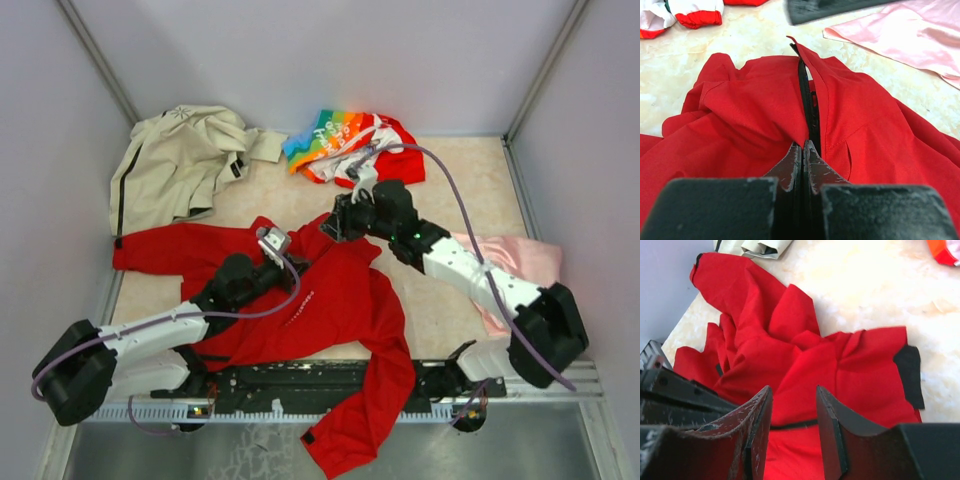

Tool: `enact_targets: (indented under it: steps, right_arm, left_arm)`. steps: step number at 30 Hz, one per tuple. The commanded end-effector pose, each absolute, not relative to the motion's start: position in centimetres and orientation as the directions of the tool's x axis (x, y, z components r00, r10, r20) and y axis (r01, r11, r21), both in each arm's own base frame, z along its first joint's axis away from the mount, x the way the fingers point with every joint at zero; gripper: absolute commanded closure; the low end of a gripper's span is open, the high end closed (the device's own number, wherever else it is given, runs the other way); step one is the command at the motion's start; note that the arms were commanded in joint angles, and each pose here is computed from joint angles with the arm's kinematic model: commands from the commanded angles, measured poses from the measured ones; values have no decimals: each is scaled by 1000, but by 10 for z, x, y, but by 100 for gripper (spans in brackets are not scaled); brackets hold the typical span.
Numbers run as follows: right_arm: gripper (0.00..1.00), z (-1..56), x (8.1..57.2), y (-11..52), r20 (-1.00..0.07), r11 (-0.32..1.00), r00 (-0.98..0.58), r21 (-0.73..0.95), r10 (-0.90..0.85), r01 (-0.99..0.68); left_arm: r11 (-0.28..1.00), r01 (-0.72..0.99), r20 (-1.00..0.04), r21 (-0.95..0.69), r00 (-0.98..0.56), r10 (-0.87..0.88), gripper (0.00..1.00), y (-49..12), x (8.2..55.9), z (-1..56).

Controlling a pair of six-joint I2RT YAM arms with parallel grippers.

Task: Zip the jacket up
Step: Zip the zipper on the jacket.

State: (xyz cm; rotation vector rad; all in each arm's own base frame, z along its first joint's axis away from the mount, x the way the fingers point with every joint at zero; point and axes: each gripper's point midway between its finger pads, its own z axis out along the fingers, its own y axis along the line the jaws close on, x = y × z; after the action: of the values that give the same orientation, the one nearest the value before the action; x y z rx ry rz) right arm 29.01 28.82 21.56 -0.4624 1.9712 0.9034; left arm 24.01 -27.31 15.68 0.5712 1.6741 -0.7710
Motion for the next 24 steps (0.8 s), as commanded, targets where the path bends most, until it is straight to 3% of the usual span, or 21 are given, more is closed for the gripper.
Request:
enact_targets:
  steps: [1, 7, 17, 24]
  right_arm:
    - [59, 233, 302, 320, -859, 629, -509, 371, -46, -683]
    - [58, 198, 311, 334, -798, 635, -578, 358, -174, -685]
    - [54, 149, 285, 303, -719, 667, -620, 299, -313, -683]
    - [51, 136, 261, 297, -740, 607, -593, 322, -317, -727]
  left_arm:
    - [637, 756, -987, -149, -156, -46, 100, -280, 243, 183]
    - [658, 742, -988, -127, -155, -16, 100, -278, 246, 180]
    - [696, 711, -986, -98, -164, 29, 100, -274, 252, 174]
    - [725, 683, -986, -95, -164, 25, 100, -269, 256, 174]
